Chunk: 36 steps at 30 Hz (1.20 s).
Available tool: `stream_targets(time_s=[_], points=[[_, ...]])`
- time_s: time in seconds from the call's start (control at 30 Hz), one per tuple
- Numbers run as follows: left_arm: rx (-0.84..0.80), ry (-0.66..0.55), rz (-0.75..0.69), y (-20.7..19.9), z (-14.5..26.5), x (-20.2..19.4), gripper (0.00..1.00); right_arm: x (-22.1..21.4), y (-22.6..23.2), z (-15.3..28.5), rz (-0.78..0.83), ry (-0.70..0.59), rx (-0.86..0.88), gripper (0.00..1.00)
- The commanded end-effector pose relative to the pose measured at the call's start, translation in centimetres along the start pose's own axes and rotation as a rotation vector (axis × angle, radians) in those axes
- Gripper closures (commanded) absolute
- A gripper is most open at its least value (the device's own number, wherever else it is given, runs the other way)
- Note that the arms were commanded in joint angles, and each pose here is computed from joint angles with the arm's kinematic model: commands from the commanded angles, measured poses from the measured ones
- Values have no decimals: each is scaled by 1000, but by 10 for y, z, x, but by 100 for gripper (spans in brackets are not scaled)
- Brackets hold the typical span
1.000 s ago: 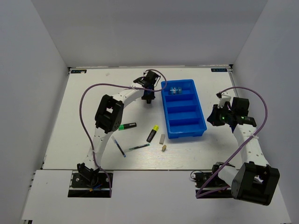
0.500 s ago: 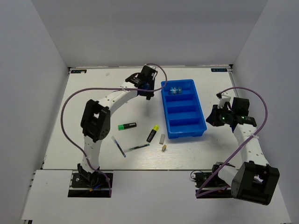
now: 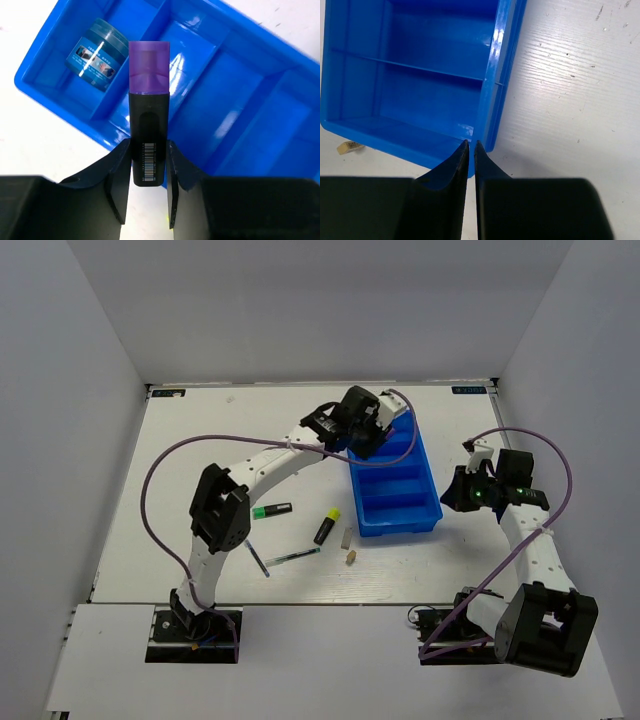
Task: Sort the stationery into containers
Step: Place the pen in the storage box.
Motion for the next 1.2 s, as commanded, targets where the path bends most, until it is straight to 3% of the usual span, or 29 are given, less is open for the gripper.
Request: stream_targets(time_s=[0.0, 0.3, 0.93, 1.0, 1.13, 1.17], points=[[-17, -70, -153, 6, -4, 16, 100, 1, -2, 1, 3, -4, 9, 88], [13, -120, -176, 9, -34, 12, 100, 0, -4, 2, -9, -8, 15, 88], [68, -87, -175, 17, -79, -21, 100, -2, -6, 3, -30, -7, 21, 88], [76, -85, -172, 17, -81, -23, 90, -1, -6, 3, -28, -12, 23, 88], [96, -90, -160, 17, -81, -23, 49, -1, -7, 3, -31, -13, 25, 87], [100, -97, -152, 20, -80, -21, 45, -2, -7, 3, -32, -14, 27, 86]])
Point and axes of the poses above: each gripper's point midway between its finger pads, its own z axis back along the fingers, its own y axis along the line the jaws close on, x = y × z, the point moved 10 cm from there along z, back along the fingers, and after that the axes turned 5 degrees about z, right-handed, at the moved point
